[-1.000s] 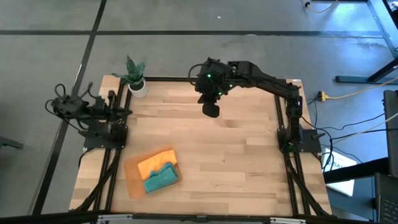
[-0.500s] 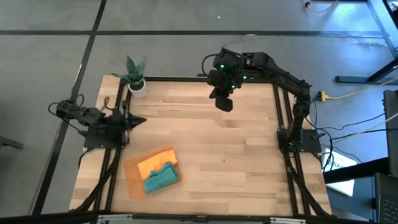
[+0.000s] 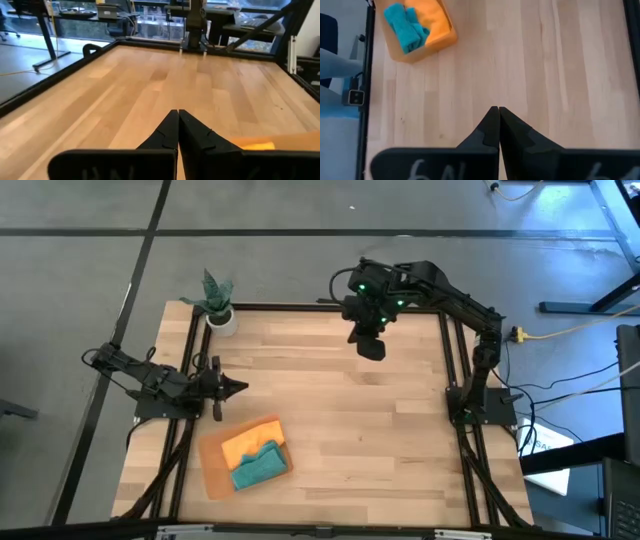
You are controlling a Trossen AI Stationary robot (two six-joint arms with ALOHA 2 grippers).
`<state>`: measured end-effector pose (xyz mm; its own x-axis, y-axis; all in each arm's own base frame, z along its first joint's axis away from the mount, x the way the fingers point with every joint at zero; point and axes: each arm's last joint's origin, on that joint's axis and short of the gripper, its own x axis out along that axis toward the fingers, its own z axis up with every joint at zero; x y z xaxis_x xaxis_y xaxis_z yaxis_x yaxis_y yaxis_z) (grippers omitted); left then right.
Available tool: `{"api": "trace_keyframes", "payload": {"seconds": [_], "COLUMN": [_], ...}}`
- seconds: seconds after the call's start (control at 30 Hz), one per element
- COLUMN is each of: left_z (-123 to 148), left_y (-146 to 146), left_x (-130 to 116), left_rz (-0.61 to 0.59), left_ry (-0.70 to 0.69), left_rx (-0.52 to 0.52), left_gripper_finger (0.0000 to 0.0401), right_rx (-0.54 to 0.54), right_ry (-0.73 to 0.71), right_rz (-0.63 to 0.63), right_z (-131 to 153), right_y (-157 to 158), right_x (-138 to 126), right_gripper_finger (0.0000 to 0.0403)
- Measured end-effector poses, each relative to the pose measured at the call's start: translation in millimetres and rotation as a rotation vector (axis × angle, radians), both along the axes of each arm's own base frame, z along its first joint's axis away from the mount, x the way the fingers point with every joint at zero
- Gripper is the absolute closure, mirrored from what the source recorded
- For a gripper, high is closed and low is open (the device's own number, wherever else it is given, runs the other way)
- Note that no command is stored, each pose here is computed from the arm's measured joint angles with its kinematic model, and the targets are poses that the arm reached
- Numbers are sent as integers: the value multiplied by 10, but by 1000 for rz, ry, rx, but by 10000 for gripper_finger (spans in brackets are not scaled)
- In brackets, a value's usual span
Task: Roll microfiber towels into tight, uniform cylinder then place into a basket
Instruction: Return to Home Position
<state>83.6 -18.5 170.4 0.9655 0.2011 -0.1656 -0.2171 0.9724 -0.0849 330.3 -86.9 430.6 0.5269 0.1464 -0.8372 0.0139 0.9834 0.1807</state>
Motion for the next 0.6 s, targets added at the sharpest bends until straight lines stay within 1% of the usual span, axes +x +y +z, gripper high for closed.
{"api": "trace_keyframes", "payload": {"seconds": [0.1, 0.23, 0.3, 0.43, 0.6], "left_z": [6, 4, 4, 4, 4], "left_y": [3, 5, 5, 5, 11], "left_x": [-5, -5, -5, -5, -6], "left_rz": [-1, 7, 7, 7, 27], "left_ry": [-3, -1, -1, 0, -1], "left_rx": [20, 25, 25, 26, 32], "left_gripper_finger": [401, 401, 401, 401, 401], "right_rx": [5, -11, -20, 6, 58], "right_ry": [15, -25, -59, -124, -310], "right_rz": [-4, 2, 2, -65, -171], "right_z": [57, 162, 143, -67, -474], "right_y": [30, 109, 138, 208, 328], "right_x": [-107, -283, -363, -603, -989], "right_gripper_finger": [400, 399, 399, 399, 399]}}
